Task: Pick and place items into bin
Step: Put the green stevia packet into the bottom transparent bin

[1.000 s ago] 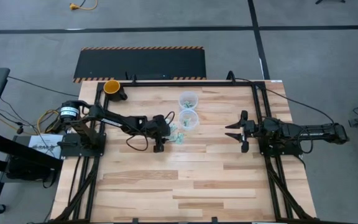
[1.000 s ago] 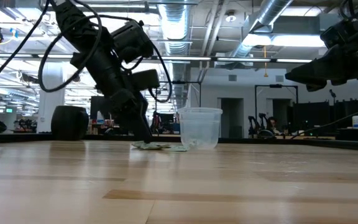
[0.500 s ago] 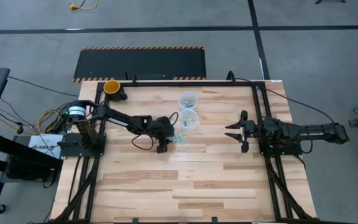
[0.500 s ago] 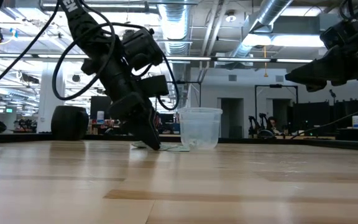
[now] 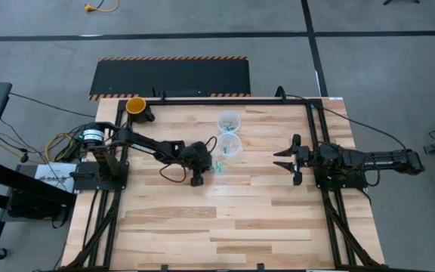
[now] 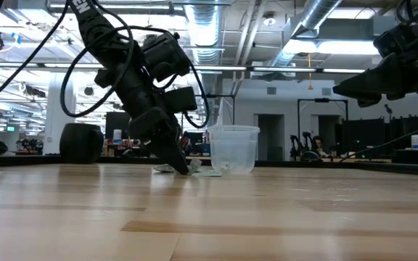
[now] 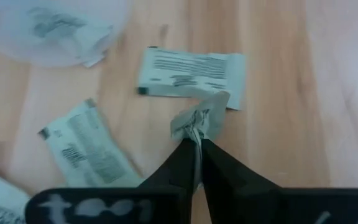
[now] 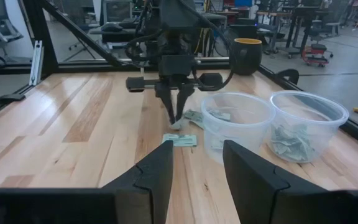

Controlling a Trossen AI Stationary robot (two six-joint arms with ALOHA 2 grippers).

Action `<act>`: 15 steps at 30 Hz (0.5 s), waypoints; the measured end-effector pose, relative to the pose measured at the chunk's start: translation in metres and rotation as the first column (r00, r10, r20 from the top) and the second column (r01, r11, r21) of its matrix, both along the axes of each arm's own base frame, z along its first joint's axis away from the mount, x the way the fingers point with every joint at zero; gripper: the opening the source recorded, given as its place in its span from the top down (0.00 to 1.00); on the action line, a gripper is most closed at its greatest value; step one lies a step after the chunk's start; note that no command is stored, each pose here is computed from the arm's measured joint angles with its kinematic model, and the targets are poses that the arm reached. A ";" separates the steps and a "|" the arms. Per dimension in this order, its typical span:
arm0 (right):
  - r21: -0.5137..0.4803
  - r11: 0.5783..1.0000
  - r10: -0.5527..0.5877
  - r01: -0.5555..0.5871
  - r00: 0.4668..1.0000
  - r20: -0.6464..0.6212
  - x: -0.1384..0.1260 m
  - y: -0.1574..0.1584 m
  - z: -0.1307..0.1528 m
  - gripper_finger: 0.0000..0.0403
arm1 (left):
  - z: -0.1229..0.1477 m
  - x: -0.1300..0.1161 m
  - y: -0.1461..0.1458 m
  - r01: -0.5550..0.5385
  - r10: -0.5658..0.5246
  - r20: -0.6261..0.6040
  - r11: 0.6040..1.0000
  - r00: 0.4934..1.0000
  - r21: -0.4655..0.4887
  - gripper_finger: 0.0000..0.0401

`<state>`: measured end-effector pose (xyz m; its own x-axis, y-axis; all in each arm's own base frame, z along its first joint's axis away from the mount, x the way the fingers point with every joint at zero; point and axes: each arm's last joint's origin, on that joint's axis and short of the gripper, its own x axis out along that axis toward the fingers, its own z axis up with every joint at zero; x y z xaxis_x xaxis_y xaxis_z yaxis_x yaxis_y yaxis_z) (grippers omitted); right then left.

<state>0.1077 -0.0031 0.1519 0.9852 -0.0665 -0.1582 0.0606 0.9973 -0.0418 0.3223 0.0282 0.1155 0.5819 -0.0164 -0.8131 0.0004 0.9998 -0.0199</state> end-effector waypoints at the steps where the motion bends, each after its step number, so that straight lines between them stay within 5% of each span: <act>1: 0.000 1.000 0.000 0.000 1.000 0.000 0.000 0.000 0.000 0.67 | 0.001 0.000 -0.003 0.013 -0.013 0.005 1.000 1.000 0.015 0.98; 7: 0.000 1.000 0.000 0.000 1.000 0.000 0.000 0.000 0.000 0.67 | 0.021 0.000 -0.016 0.040 -0.050 0.038 0.975 0.998 0.220 0.99; 15: 0.000 1.000 0.000 0.000 1.000 0.000 0.000 0.000 0.000 0.67 | 0.064 0.017 -0.016 -0.073 -0.057 0.235 0.858 0.970 0.508 0.99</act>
